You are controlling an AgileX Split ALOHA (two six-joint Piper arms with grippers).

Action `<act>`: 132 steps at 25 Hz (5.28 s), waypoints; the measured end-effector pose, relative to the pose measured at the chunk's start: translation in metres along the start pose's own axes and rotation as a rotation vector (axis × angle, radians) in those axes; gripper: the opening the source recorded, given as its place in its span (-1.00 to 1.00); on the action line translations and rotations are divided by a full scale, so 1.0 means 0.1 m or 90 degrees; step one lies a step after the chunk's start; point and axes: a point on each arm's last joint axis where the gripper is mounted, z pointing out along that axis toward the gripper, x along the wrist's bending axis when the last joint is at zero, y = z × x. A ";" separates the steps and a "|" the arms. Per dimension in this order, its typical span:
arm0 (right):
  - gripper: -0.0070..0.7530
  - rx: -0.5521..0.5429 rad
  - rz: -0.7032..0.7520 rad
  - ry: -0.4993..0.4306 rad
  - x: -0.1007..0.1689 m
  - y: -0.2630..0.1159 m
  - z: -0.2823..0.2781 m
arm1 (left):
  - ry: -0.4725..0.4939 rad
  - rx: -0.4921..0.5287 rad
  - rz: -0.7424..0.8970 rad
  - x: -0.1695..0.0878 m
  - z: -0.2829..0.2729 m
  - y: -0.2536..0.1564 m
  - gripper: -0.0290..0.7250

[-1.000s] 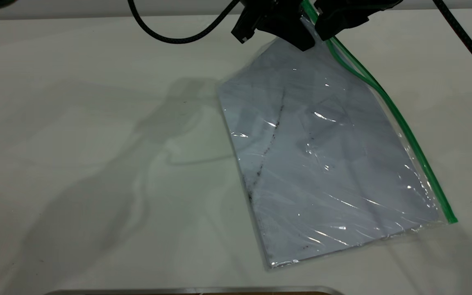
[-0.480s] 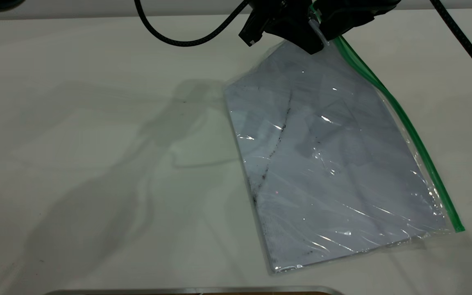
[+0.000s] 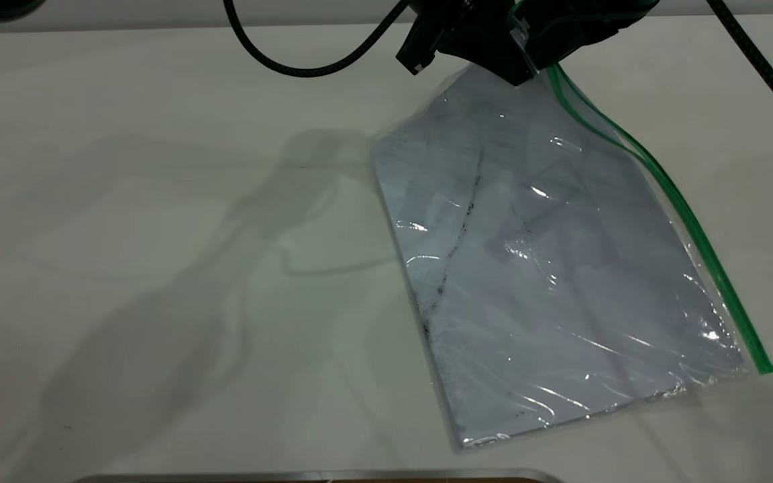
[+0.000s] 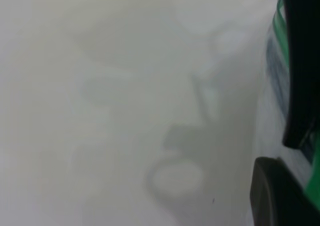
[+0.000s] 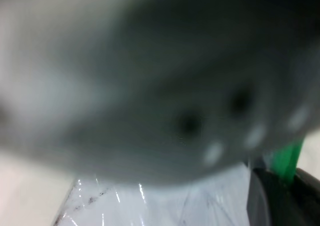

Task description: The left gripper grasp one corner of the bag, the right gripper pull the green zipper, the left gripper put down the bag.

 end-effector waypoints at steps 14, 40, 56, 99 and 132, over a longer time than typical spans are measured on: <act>-0.89 -0.024 -0.002 -0.015 -0.03 0.06 -0.01 | 0.040 -0.045 -0.067 0.06 -0.25 -0.15 -0.79; -0.89 0.074 0.040 -0.007 -0.40 -0.26 0.16 | 0.096 -0.048 -0.129 0.09 -0.68 -0.51 -0.79; -0.89 0.269 0.081 0.091 -0.64 -0.68 -0.03 | 0.074 0.099 -0.244 0.01 -0.81 -0.76 -0.79; 0.54 -0.175 0.068 -0.165 -0.42 0.21 -2.63 | 0.723 0.306 -0.663 0.21 -2.82 0.44 0.56; 0.54 -0.256 0.095 -0.138 1.02 -2.18 -3.40 | 0.807 0.247 -0.886 -3.65 -3.35 2.07 0.43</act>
